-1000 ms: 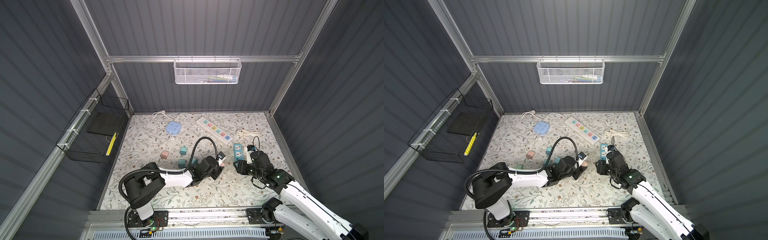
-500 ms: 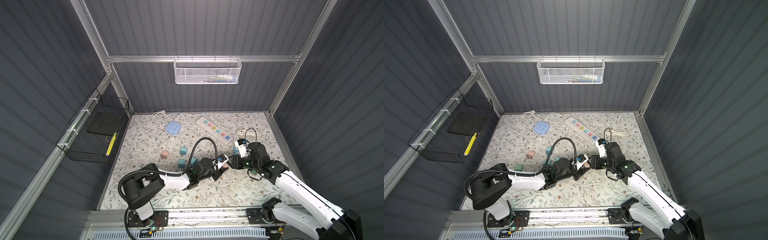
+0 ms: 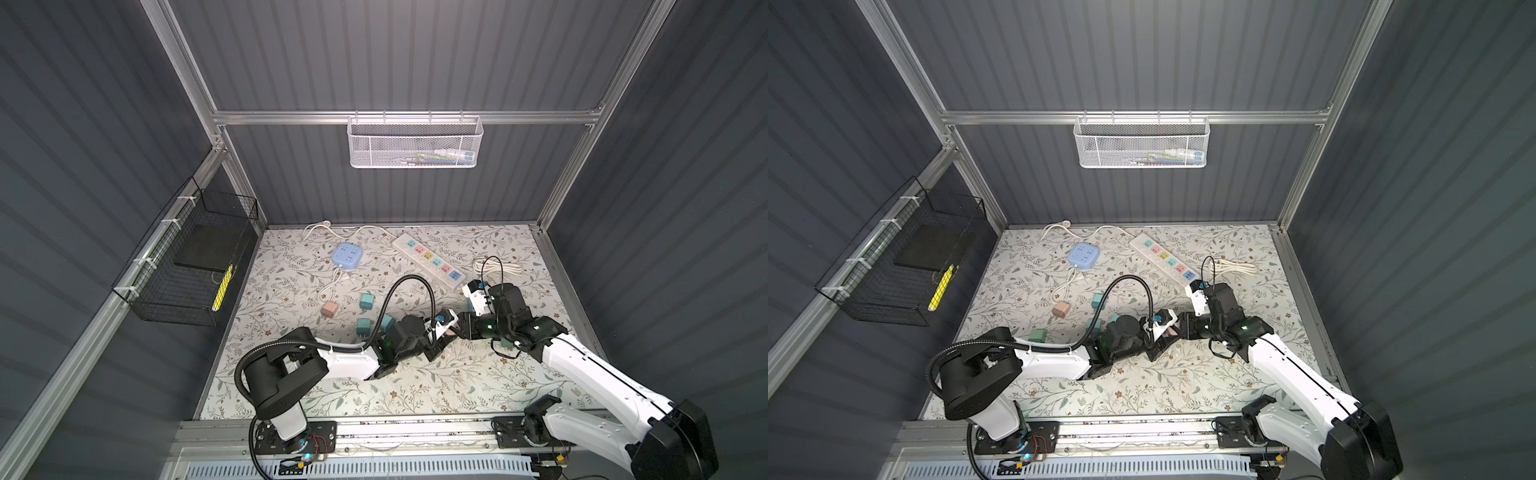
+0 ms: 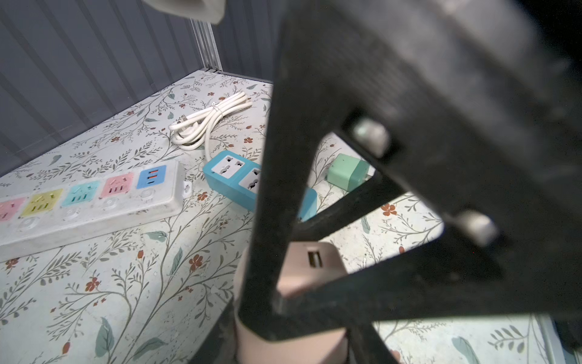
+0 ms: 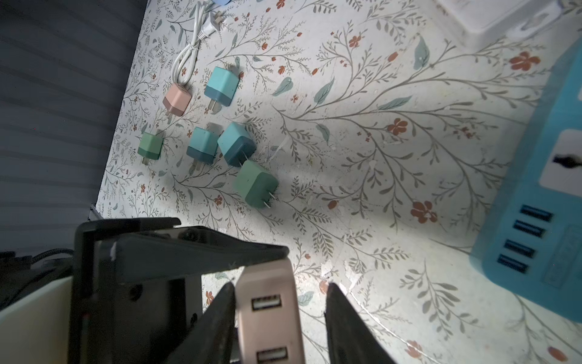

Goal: Insert the plug

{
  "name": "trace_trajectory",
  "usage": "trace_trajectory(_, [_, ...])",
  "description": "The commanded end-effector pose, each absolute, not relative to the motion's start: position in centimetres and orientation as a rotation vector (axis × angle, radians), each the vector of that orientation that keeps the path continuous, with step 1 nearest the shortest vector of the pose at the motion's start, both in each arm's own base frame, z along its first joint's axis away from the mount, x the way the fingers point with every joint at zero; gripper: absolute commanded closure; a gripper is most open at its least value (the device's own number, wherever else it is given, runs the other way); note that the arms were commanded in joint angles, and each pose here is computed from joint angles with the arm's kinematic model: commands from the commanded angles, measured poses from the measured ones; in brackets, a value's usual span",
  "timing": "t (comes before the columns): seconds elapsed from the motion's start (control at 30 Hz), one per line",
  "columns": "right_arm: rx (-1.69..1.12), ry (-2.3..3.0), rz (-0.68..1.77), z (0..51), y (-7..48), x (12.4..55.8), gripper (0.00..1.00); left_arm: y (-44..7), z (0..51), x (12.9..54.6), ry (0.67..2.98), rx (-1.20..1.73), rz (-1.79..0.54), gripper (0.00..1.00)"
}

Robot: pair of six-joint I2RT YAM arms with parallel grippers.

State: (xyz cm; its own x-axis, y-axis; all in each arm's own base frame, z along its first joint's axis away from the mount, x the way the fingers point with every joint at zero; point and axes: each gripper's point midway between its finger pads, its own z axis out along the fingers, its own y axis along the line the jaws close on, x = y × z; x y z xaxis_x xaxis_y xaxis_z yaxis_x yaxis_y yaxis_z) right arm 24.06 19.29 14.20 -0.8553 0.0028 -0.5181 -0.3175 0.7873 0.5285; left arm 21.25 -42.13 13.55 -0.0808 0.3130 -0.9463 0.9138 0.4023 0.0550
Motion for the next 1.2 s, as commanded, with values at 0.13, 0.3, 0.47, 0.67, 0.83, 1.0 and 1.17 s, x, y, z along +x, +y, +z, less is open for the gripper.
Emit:
trace_trajectory(0.13, [-0.254,2.488,0.869,13.7,19.6,24.0,0.56,-42.6,16.1,21.3,1.554,1.08,-0.739,0.77])
trace_trajectory(0.3, [-0.266,2.458,0.933,14.4,20.2,23.7,0.63,-42.6,16.2,21.5,1.552,1.077,-0.729,0.76])
trace_trajectory(0.47, [-0.276,2.46,0.944,14.4,20.3,23.5,0.72,-42.7,16.3,21.8,1.554,1.068,-0.714,0.7])
trace_trajectory(0.67, [-0.253,2.426,0.894,15.2,19.7,24.1,0.75,-42.4,17.2,22.5,1.559,1.007,-0.705,0.38])
trace_trajectory(0.83, [-0.171,2.399,0.687,15.9,17.4,26.1,0.75,-40.9,19.2,23.3,1.575,0.875,-0.697,0.25])
trace_trajectory(1.0, [0.005,2.323,0.328,16.7,12.5,29.4,0.74,-37.4,20.8,24.4,1.606,0.649,-0.668,0.19])
trace_trajectory(1.17, [0.195,2.315,0.054,16.1,7.1,31.4,0.75,-35.7,21.2,24.0,1.613,0.594,-0.687,0.17])
